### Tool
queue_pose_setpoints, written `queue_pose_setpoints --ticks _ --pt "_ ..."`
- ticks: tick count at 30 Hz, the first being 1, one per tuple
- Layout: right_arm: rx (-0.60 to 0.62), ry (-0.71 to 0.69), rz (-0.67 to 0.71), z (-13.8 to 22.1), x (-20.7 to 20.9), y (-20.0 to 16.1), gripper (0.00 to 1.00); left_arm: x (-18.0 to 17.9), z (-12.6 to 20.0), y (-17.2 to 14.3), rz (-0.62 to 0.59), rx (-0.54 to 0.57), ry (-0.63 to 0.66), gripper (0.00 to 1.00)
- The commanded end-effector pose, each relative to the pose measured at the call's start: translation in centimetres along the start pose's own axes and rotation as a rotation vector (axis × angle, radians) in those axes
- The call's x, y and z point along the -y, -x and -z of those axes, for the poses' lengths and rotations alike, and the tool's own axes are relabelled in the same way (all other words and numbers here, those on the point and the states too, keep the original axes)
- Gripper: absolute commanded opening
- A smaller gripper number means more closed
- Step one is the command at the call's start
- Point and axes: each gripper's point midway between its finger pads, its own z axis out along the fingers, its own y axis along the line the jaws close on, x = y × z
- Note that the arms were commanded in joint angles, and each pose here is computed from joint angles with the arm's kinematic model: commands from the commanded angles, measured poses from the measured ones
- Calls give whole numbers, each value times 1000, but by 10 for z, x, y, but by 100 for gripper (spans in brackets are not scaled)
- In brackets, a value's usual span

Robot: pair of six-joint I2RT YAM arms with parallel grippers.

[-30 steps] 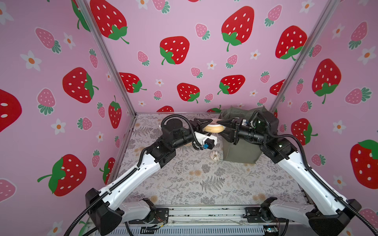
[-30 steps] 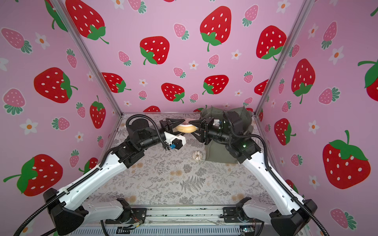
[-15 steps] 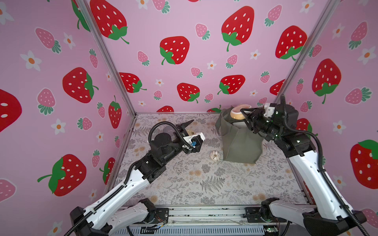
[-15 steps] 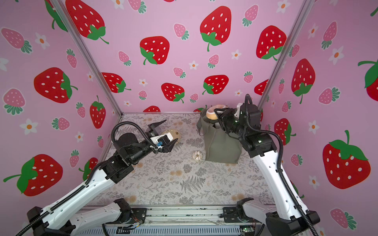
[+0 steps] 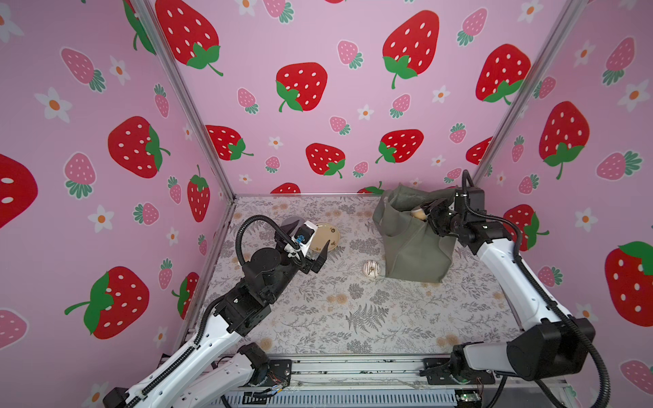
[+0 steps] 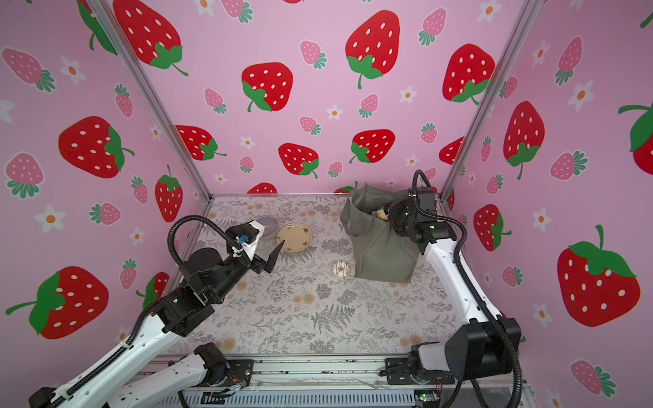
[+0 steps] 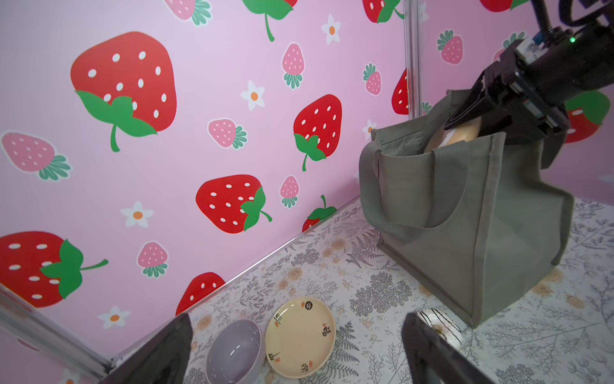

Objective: Put the alarm clock into the canvas bag
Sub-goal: Place the alarm at the canvas bag, then reset both arms

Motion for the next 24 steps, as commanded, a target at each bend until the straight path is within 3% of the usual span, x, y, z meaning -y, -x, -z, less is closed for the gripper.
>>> queue_pose_setpoints --ticks 1,4,7,12,15,19,24 --pt "-37 -32 -41 -8 13 -7 99 -21 6 -13 146 -34 118 99" --pt "-5 -8 7 -1 5 -1 100 -45 12 -32 257 -55 234 100" --pt "83 85 159 21 -24 14 100 -74 21 -55 377 -49 353 100" --pt "415 209 441 104 -66 49 100 -135 48 -106 511 -56 619 100" --pt "603 122 509 138 -50 76 100 -162 58 -132 530 -74 717 100" --pt "659 -7 535 138 -6 112 100 -187 62 -164 484 -152 807 100" --pt "793 -223 550 142 79 151 100 -204 61 -220 414 -294 901 99"
